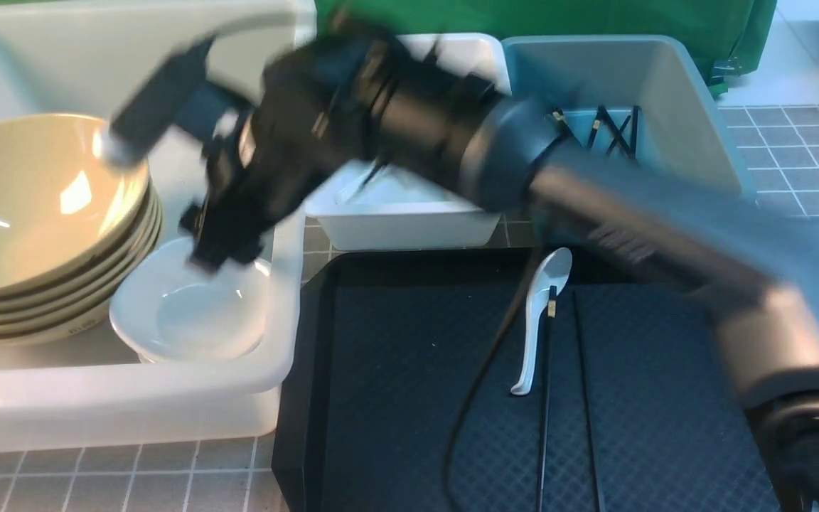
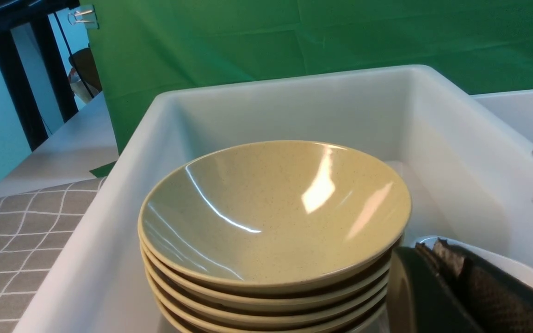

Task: On grey table put chopsticks spoon bowls plates into blue grey white boxes.
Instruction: 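Place the white bowl into the white bin on top of the stacked bowls with the right gripper, then reach down and grasp the white spoon resting in the bowl with the right gripper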

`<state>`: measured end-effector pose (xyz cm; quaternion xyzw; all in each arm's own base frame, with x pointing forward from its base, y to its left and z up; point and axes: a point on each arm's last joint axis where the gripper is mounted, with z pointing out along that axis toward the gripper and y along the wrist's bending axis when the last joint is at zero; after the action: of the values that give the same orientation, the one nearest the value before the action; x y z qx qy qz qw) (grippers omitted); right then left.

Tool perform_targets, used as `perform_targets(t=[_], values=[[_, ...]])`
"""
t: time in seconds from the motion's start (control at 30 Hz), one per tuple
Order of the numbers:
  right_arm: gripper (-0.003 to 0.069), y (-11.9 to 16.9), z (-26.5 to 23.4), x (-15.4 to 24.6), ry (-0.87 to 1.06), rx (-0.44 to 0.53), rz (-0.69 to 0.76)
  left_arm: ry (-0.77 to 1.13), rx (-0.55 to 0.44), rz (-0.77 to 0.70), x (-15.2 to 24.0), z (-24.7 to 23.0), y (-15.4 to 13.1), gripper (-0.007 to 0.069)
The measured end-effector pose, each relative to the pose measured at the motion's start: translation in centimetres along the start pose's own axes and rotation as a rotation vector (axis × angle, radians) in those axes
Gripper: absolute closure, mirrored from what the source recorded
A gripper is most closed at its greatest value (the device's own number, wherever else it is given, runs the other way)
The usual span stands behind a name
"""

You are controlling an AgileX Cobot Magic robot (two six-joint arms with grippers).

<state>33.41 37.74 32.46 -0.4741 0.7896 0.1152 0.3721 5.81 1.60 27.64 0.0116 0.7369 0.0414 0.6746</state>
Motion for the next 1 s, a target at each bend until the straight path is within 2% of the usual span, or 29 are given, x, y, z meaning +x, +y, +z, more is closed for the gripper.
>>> perform_targets(t=[0.13,0.23,0.27,0.33,0.47,0.6,0.7,0.8,0.87,0.93,1.0], values=[[0.0089,-4.2,-10.3,-1.7,-0.106,0.098,0.098,0.002,0.002,-0.005,0.0,0.0,0.0,0.0634],[0.0109,-7.3,-17.1,-0.9,-0.136,0.204,0.162,0.003,0.002,-0.006,0.0,0.0,0.0,0.0634],[0.0110,-7.4,-17.3,-0.7,-0.125,0.210,0.167,0.003,0.002,-0.006,0.0,0.0,0.0,0.0634],[0.0137,-9.5,-20.2,1.8,-0.044,0.288,0.227,0.003,0.002,-0.006,0.0,0.0,0.0,0.0634],[0.0168,-11.3,-19.1,7.4,0.214,0.308,0.364,0.012,0.012,-0.051,0.2,0.0,-0.1,0.0634],[0.0183,-10.3,-15.0,13.2,0.454,0.239,0.421,0.149,0.027,-0.167,-0.4,0.4,-0.5,0.0634],[0.0185,-8.5,-13.3,15.8,0.509,0.182,0.429,0.246,0.058,-0.139,-2.4,1.2,-1.1,0.0634],[0.0185,-6.8,-12.9,17.2,0.520,0.153,0.412,0.330,0.112,-0.079,-5.1,2.6,-2.1,0.0634],[0.0188,-5.1,-12.7,18.4,0.526,0.128,0.392,0.416,0.193,0.001,-7.8,4.8,-3.4,0.0634],[0.0195,-4.2,-12.6,19.2,0.537,0.116,0.386,0.451,0.207,0.035,-9.0,6.0,-4.2,0.0634],[0.0225,-3.0,-13.0,20.4,0.545,0.103,0.379,0.525,0.250,0.106,-10.8,8.9,-5.6,0.0634]])
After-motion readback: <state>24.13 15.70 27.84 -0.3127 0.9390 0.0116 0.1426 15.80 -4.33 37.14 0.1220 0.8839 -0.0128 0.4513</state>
